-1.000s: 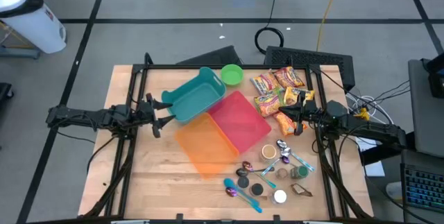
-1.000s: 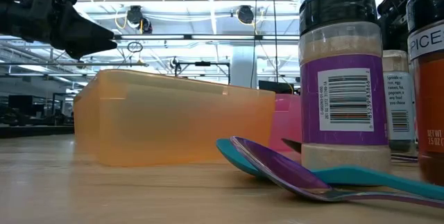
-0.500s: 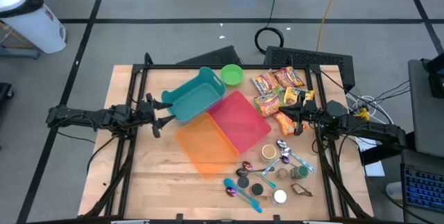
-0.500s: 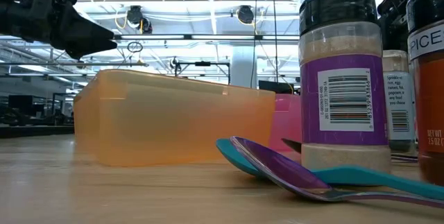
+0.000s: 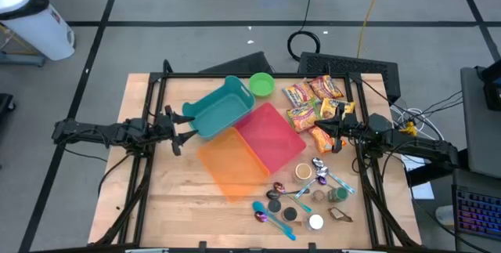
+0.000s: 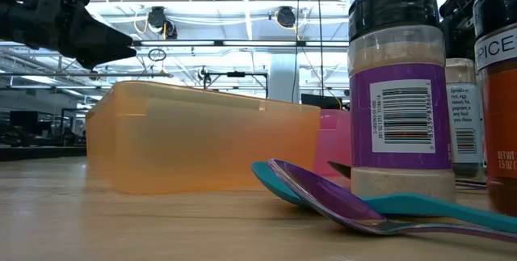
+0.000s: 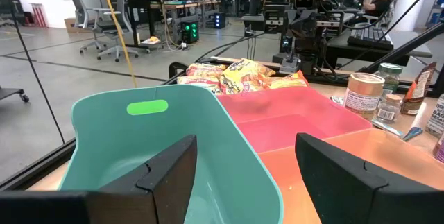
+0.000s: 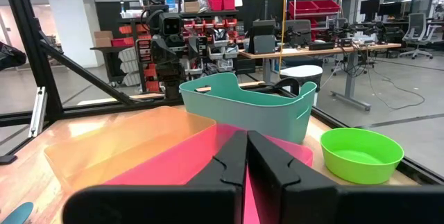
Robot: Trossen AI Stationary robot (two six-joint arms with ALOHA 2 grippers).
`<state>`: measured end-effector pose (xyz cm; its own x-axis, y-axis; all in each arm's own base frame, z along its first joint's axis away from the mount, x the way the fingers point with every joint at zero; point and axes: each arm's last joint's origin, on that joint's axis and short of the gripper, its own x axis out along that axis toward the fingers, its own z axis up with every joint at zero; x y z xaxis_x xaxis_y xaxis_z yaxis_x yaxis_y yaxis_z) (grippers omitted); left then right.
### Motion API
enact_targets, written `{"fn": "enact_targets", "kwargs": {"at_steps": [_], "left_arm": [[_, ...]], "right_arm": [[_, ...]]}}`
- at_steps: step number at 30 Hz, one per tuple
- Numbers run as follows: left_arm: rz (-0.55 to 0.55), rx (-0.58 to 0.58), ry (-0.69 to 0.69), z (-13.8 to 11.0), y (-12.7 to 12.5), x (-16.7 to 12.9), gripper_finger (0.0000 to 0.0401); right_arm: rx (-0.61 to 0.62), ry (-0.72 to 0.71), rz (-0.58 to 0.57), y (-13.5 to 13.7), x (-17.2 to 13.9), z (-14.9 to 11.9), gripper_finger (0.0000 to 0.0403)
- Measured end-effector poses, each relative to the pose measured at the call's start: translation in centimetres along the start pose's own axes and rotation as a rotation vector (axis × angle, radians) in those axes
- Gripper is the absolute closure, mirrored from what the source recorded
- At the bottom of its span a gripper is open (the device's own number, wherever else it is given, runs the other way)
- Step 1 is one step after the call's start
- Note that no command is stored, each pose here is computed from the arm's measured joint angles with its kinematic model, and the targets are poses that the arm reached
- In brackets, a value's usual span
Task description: Pick & Place Food Item
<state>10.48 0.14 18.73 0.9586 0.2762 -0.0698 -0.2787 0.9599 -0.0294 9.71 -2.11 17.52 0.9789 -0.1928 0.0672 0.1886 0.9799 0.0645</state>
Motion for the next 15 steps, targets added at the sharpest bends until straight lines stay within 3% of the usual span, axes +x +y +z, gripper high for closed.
{"fn": "enact_targets", "kwargs": {"at_steps": [15], "left_arm": [[0.000,0.000,-0.001,0.01,0.00,0.00,0.0148]], "right_arm": [[0.000,-0.008,0.001,0.01,0.00,0.08,0.0399]]}}
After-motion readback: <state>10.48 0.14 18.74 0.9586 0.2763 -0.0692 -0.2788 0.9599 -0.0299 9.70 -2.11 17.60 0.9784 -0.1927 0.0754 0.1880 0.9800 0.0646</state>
